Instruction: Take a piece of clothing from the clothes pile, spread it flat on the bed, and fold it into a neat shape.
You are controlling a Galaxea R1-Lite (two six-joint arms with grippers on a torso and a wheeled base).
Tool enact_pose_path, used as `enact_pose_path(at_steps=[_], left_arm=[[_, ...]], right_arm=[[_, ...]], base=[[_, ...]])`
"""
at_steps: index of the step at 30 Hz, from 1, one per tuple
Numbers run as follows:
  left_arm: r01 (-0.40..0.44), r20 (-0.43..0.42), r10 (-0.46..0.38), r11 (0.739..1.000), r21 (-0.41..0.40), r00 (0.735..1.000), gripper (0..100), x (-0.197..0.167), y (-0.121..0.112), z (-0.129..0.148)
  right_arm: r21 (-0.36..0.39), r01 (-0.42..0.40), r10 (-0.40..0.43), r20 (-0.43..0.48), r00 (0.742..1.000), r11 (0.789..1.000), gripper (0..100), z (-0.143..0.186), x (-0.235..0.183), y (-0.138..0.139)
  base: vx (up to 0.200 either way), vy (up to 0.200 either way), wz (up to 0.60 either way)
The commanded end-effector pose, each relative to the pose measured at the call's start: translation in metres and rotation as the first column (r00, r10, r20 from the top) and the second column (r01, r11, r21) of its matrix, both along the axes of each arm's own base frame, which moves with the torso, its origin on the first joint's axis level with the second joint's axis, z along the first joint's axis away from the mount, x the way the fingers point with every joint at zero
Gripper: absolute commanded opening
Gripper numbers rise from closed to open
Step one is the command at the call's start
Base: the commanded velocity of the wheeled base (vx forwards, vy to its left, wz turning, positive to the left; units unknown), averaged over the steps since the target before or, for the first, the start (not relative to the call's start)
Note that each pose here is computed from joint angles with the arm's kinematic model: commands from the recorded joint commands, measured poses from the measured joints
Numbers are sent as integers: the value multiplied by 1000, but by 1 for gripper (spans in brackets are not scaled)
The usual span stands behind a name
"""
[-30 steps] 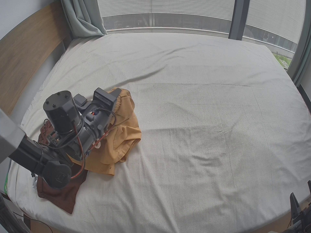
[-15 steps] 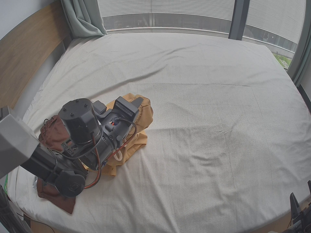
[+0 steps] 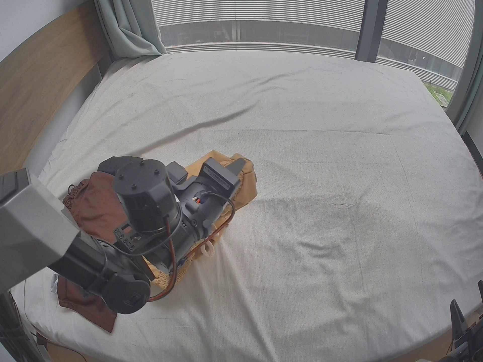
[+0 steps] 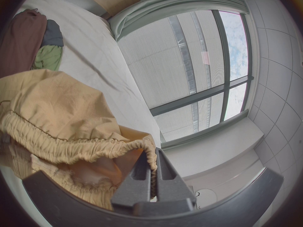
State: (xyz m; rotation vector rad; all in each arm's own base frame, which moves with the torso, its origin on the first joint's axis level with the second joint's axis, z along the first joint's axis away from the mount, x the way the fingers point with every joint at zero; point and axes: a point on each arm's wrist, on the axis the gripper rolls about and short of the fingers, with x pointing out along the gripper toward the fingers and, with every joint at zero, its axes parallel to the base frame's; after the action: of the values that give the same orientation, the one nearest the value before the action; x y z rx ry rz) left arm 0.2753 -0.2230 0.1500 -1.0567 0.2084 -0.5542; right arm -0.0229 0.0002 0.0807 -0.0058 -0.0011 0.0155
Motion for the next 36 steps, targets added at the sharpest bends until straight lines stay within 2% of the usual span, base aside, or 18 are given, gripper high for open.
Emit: enact_pose_path(at_steps=[1, 6, 16, 19, 25, 31, 36], left_arm=[[37, -3, -37, 999, 2, 999, 0, -4, -13, -3], [78, -11, -78, 997, 7, 997, 0, -5, -33, -12], [132, -14, -132, 991, -13, 991, 0, -9, -53, -15], [191, -12, -191, 982, -11, 982, 0, -10, -62, -18], [246, -22, -246, 969, -4, 969, 0, -18, -84, -28], [276, -4, -276, 961, -18, 961, 0, -21, -98, -16], [333, 11, -333, 941, -60, 943, 0, -35, -114, -4]], right_arm=[[0, -1, 1, -4, 1000, 1000, 100, -5, 0, 0], [0, -1, 1, -4, 1000, 1000, 100, -5, 0, 0], [0, -1, 1, -4, 1000, 1000, 100, -5, 0, 0], [0, -1, 1, -3, 1000, 1000, 100, -5, 0, 0], [0, -1, 1, -3, 1000, 1000, 100, -5, 0, 0], [0, -1, 1, -3, 1000, 1000, 100, -5, 0, 0], [0, -1, 1, -3, 1000, 1000, 100, -5, 0, 0]], base=[[0, 0, 0], [0, 0, 0], [0, 0, 0], [0, 0, 0], [0, 0, 0], [0, 0, 0], [0, 0, 0]])
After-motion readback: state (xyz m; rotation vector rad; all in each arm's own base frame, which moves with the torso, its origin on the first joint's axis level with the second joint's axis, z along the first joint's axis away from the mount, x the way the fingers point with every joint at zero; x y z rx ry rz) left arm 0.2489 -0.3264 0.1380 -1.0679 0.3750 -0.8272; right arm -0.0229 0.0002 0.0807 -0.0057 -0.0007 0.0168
